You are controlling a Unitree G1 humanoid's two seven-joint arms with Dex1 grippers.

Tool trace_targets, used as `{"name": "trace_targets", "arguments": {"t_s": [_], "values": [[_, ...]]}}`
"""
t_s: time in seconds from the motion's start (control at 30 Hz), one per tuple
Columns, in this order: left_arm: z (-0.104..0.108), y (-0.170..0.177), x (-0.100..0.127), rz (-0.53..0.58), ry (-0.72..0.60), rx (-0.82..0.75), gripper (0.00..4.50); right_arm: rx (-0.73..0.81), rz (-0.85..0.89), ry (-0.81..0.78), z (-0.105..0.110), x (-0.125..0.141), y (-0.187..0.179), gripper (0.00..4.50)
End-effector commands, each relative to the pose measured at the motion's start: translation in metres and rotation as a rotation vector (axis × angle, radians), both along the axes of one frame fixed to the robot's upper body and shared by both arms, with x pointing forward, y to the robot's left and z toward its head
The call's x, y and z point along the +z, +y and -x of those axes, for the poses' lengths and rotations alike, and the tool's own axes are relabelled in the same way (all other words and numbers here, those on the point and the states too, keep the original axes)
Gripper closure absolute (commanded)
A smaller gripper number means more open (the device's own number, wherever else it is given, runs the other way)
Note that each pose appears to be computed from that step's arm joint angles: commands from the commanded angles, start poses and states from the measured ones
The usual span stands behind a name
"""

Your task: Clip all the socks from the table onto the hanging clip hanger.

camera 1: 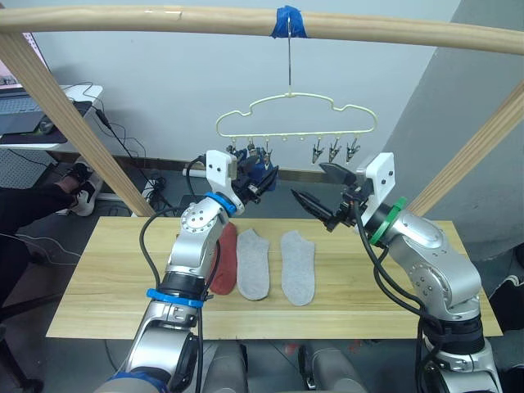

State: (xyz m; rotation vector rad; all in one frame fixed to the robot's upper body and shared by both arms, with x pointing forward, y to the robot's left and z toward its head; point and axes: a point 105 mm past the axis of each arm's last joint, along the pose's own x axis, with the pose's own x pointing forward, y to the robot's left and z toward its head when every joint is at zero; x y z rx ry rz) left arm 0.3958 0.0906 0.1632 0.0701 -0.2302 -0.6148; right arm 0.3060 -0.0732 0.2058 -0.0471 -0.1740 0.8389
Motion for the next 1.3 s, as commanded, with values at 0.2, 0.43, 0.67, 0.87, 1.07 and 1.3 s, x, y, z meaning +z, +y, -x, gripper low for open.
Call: {"name": "trace_targets", "arguments": {"t_s": [0.2, 0.43, 0.67, 0.87, 1.07, 1.3], "values": [[-0.008, -0.003, 0.014, 0.060, -0.043, 0.020, 1.73, 0.003, -0.026, -0.078, 0.006, 0.019, 0.002, 0.00], [-0.018, -0.010, 0.020, 0.074, -0.055, 0.020, 1.73, -0.019, -0.023, -0.080, 0.004, 0.019, -0.001, 0.00], [-0.021, -0.018, 0.027, 0.082, -0.075, -0.002, 1.73, -0.027, -0.027, -0.081, 0.004, 0.019, -0.002, 0.00], [-0.021, -0.022, 0.026, 0.089, -0.071, -0.010, 1.73, -0.036, -0.029, -0.081, 0.003, 0.020, -0.002, 0.00], [-0.025, -0.022, 0.026, 0.085, -0.071, 0.008, 1.73, -0.042, -0.028, -0.083, 0.003, 0.020, -0.002, 0.00], [-0.030, -0.015, 0.027, 0.112, -0.058, 0.037, 2.81, -0.043, -0.028, -0.081, 0.003, 0.020, -0.002, 0.00]]}}
